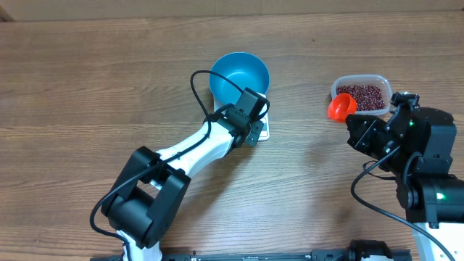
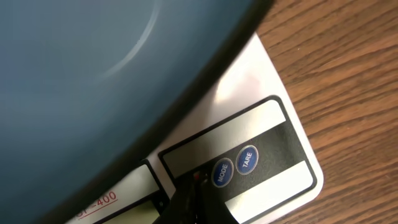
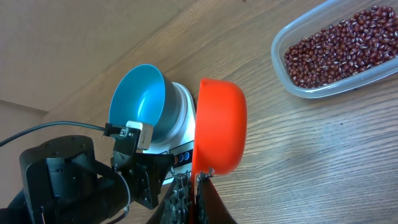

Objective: Scoop item into bowl and weigh 150g on scale

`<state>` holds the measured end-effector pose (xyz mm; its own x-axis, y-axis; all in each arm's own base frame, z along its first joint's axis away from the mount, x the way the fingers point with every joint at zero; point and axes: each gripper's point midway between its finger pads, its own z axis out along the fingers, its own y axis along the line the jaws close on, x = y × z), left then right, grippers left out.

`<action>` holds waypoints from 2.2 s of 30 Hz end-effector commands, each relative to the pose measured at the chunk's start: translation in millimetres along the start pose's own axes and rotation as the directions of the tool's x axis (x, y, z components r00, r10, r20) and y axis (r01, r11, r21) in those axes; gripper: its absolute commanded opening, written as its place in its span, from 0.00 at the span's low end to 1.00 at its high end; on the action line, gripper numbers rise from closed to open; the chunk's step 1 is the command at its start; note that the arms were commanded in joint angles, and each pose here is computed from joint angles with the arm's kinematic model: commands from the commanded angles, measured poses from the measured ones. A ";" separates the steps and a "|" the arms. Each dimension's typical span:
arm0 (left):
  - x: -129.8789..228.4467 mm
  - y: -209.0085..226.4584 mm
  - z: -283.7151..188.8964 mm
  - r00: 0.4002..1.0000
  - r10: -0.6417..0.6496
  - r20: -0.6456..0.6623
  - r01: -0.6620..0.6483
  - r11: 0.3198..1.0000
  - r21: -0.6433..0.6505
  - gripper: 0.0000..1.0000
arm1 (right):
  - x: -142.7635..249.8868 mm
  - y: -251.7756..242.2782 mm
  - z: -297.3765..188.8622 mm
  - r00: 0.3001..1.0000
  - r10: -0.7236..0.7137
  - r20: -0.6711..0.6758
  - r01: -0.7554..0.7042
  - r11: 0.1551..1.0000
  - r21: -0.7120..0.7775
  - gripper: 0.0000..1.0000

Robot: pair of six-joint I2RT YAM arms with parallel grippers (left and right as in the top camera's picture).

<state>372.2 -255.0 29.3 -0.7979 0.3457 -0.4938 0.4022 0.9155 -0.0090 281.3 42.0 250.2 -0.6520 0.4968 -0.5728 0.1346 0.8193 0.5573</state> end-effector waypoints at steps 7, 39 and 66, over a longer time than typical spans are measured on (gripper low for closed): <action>8.2 -0.5 17.6 0.999 0.026 -0.028 -0.026 1.000 -0.008 0.04 | -6.3 2.3 -4.8 1.000 -0.011 0.022 0.011 1.000 0.000 0.04; -64.9 -26.5 -155.7 0.965 -0.012 0.261 -0.046 0.976 0.213 0.04 | 1.1 -3.9 -4.9 1.000 -0.018 -0.006 0.018 0.999 0.028 0.04; 13.0 29.4 -261.7 0.977 0.000 0.213 -0.015 0.998 0.067 0.04 | 27.1 -7.2 -7.0 0.993 -0.011 -0.116 0.014 1.000 0.025 0.04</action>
<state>254.3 -176.6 256.5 -0.6901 0.2594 -0.6756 0.4424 0.8900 -0.1102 257.9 45.9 226.9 -0.7370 0.4705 -0.4852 0.1772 0.8273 0.5331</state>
